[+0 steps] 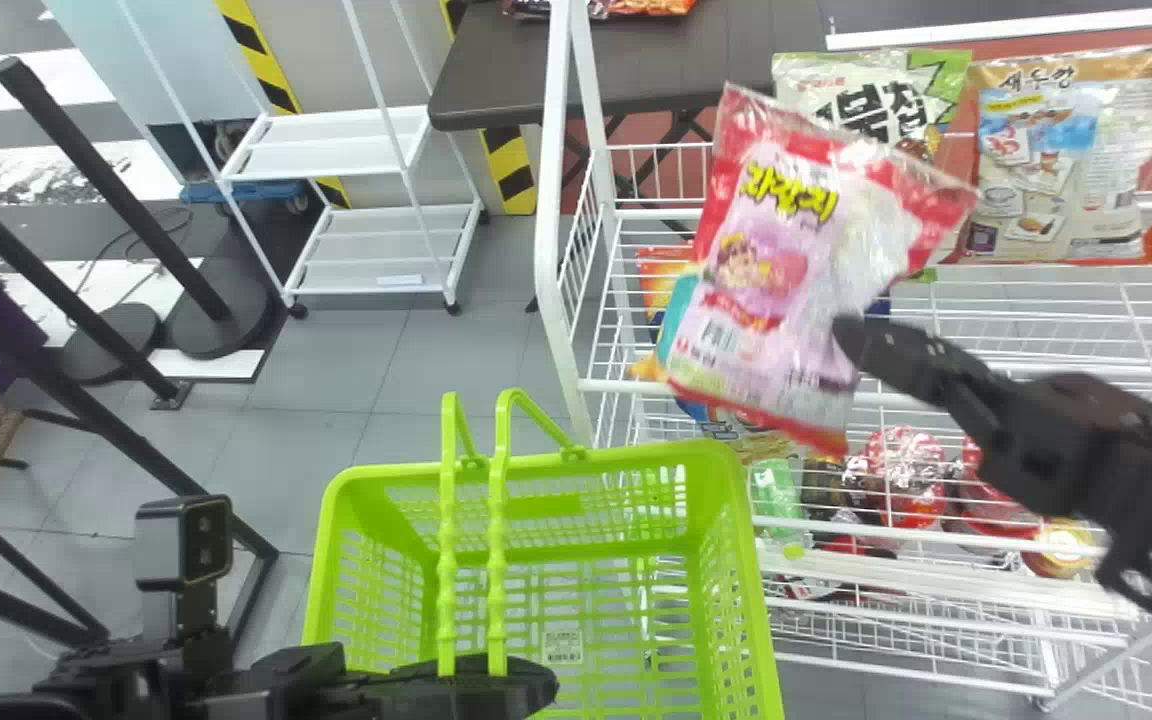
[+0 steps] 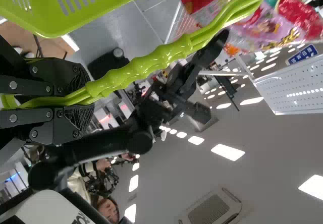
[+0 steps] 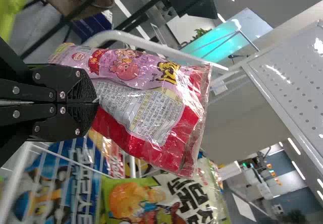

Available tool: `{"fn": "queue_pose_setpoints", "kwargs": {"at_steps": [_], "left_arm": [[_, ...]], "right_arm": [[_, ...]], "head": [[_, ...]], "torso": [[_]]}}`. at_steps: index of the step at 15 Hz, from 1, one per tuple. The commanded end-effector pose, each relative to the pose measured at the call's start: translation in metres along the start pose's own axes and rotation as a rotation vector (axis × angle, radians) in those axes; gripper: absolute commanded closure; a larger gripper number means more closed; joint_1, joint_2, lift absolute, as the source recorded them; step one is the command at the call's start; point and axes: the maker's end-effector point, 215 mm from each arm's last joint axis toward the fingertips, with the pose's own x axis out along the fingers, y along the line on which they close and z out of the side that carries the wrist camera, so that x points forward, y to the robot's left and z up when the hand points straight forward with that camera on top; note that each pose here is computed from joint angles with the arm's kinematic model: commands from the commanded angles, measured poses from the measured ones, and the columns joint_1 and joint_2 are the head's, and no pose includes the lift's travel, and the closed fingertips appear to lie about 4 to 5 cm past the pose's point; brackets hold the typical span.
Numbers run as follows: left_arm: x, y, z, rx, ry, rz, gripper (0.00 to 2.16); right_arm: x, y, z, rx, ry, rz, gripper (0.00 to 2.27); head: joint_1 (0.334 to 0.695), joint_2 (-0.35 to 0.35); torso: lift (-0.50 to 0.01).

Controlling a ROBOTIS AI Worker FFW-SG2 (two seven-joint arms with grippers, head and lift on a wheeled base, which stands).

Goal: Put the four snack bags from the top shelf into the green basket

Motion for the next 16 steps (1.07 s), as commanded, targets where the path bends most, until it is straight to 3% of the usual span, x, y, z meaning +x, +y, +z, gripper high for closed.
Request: {"fn": "queue_pose_setpoints", "kwargs": {"at_steps": [1,5,9,12,16], "left_arm": [[0.004,0.006,0.001,-0.012,-0.005,0.004,2.15],[0.024,0.02,0.018,-0.053,-0.01,-0.001,2.15],[0.038,0.012,0.016,-0.103,0.0,-0.036,2.15],[0.044,0.006,0.016,-0.113,-0.002,-0.054,2.15],[0.046,0.003,0.017,-0.118,-0.005,-0.07,2.15]], "right_arm": [[-0.026,0.031,-0.029,0.072,0.124,0.06,2.25],[-0.044,0.077,-0.082,0.175,0.308,0.164,2.25],[-0.016,0.095,-0.127,0.148,0.425,0.19,2.25],[0.001,0.102,-0.172,0.123,0.552,0.184,2.25],[0.006,0.109,-0.213,0.051,0.715,0.159,2.25]], "head": [[0.695,0.204],[0.695,0.263],[0.695,0.313],[0.695,0.35],[0.695,0.35]], "torso": [[0.0],[0.0],[0.0],[0.0],[0.0]]}}
